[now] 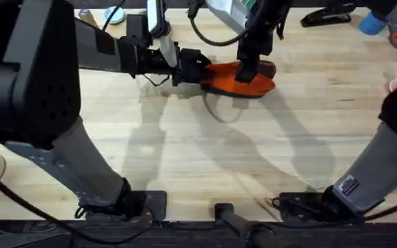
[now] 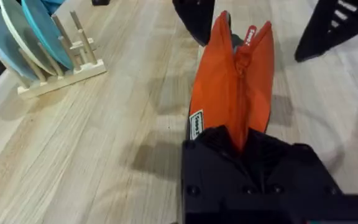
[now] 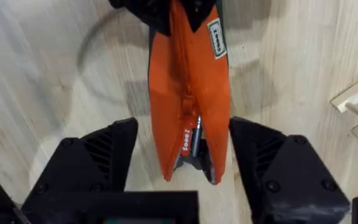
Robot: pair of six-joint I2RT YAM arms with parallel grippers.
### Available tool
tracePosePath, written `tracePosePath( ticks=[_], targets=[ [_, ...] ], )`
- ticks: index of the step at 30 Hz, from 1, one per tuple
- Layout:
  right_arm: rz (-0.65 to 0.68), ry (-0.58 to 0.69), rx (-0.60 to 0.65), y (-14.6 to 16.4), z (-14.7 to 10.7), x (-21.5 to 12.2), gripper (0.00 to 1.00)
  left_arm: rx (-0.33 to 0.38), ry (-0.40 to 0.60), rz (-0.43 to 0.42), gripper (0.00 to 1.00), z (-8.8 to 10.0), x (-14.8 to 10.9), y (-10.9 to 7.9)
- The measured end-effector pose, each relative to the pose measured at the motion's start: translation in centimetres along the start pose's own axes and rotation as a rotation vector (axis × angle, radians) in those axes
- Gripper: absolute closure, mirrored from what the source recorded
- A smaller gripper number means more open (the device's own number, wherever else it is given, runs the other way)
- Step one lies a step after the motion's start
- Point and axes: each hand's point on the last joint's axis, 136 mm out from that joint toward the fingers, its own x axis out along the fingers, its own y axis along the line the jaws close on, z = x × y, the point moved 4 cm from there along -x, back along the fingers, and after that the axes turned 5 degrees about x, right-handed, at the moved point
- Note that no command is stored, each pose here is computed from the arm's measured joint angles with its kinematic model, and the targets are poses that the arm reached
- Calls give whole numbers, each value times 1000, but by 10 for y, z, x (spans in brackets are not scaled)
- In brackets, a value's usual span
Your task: Unzip the bag, pick up the pens from the table one at a time and place them inside, then zip the bag closed.
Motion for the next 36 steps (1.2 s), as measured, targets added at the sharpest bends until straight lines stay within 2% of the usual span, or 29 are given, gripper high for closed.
tracePosePath(
  ticks=[10,16,20,27,30,36],
  targets=[
    [1,1,14,-4,3,9,305,0,0,0,959,0,0,0],
    [-1,-1,19,-4,3,9,529,0,0,0,959,0,0,0],
    [-1,-1,22,-4,3,9,630,0,0,0,959,0,0,0],
    [-7,-1,22,-6,3,9,881,-3,0,-1,959,0,0,0],
    [-8,-2,22,-6,3,9,956,-3,-2,-2,959,0,0,0],
    [-9,-3,22,-6,3,9,969,-3,-2,-2,959,0,0,0]
  ],
)
